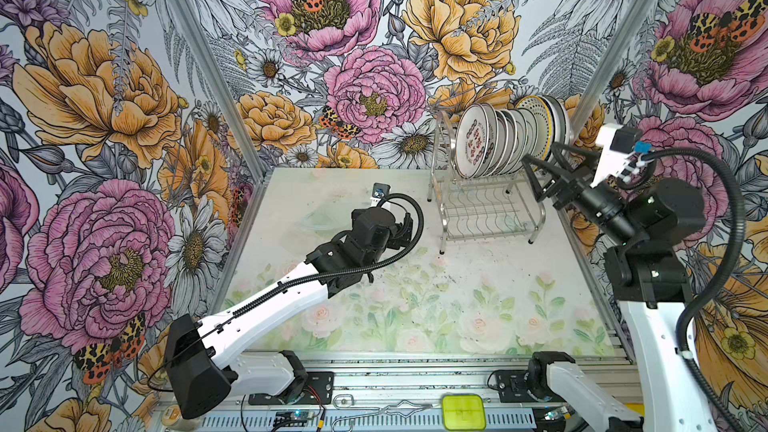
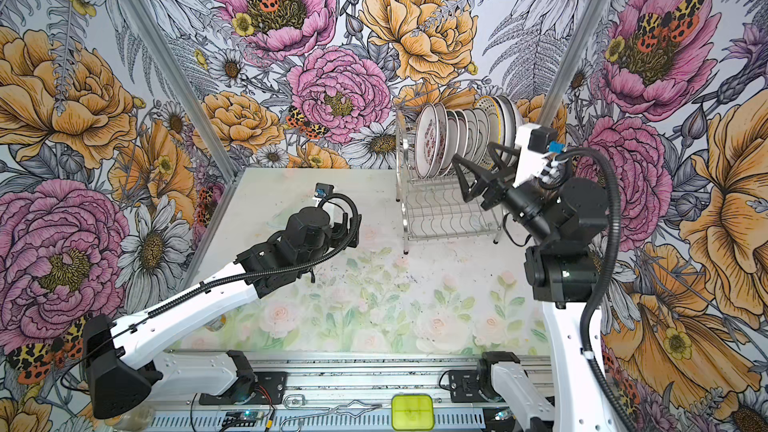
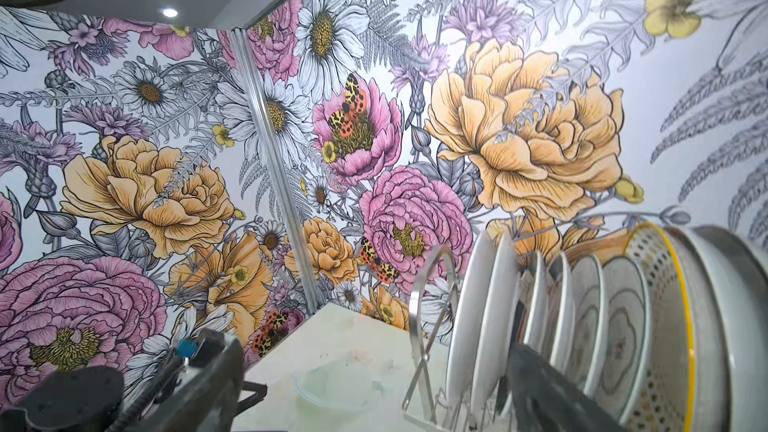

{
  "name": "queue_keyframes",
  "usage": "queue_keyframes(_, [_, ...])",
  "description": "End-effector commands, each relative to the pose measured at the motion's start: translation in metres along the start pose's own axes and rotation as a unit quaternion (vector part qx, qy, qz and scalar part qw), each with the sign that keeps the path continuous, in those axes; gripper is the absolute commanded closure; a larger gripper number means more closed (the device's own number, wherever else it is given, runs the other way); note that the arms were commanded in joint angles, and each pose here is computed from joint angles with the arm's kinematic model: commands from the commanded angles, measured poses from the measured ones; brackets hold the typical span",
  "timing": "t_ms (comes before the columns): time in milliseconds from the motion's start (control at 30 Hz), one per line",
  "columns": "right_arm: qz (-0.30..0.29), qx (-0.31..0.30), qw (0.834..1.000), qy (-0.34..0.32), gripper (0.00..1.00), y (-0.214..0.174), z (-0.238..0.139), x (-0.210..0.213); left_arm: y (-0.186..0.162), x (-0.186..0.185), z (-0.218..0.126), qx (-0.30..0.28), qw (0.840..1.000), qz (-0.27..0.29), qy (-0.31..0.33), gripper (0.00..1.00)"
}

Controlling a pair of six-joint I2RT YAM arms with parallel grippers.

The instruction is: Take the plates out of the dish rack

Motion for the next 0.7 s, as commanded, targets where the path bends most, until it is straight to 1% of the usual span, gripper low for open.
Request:
queue_keyframes(0, [-0.017, -0.005, 1.0, -0.012, 0.0, 0.022, 0.026, -0.013, 0.01, -0.002, -0.002, -0.002, 1.0, -0.027, -0.014, 0.01])
queue_keyframes(67, [-0.001, -0.018, 0.999, -0.027, 0.0, 0.036, 0.04, -0.023, 0.012, -0.002, -0.001, 0.003, 0.999, -0.047, -0.018, 0.01])
queue_keyframes(100, [0.016, -0.025, 0.999, -0.041, 0.01, 0.039, 0.045, -0.03, 0.011, 0.0, -0.001, 0.006, 0.998, -0.055, -0.016, 0.01])
queue_keyframes(133, [0.035, -0.029, 0.997, -0.056, 0.01, 0.039, 0.05, -0.036, 0.011, 0.001, -0.002, 0.01, 0.998, -0.06, -0.014, 0.01])
queue_keyframes(233, [0.067, -0.034, 0.993, -0.091, 0.01, 0.03, 0.058, -0.041, 0.008, 0.011, -0.005, 0.014, 0.998, -0.068, 0.01, 0.01])
queue_keyframes(300, [0.064, -0.025, 0.994, -0.089, 0.0, 0.029, 0.062, -0.032, 0.004, 0.016, -0.01, 0.01, 0.997, -0.075, 0.022, 0.01])
queue_keyframes(333, [0.054, -0.018, 0.995, -0.085, 0.01, 0.03, 0.065, -0.027, 0.002, 0.02, -0.014, 0.008, 0.997, -0.079, 0.026, 0.01])
queue_keyframes(400, [0.025, 0.008, 0.998, -0.053, 0.01, 0.033, 0.071, -0.009, 0.0, 0.026, -0.019, 0.005, 0.996, -0.079, 0.034, 0.01])
queue_keyframes(467, [-0.005, 0.036, 0.999, -0.025, 0.02, 0.031, 0.077, 0.002, -0.004, 0.029, -0.022, 0.005, 0.997, -0.067, 0.035, 0.01])
queue_keyframes(533, [-0.042, 0.056, 0.997, -0.021, 0.01, 0.025, 0.08, 0.006, -0.005, 0.034, -0.024, 0.009, 0.997, -0.056, 0.046, 0.01])
queue_keyframes(600, [-0.079, 0.062, 0.995, -0.027, 0.01, 0.023, 0.08, 0.003, -0.006, 0.038, -0.025, 0.009, 0.997, -0.049, 0.051, 0.01])
queue_keyframes(667, [-0.132, 0.066, 0.988, -0.043, 0.0, 0.02, 0.083, -0.003, -0.008, 0.042, -0.027, 0.009, 0.998, -0.044, 0.053, 0.01])
Point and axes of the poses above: each gripper's point midway between its finger pads, its own z axis out along the fingers, its own x axis along the line the jaws close on, y = z × x, the point moved 3 cm from there along -z, back along the fingers, and after that the axes turned 12 degrees about z, right-handed, at the moved point
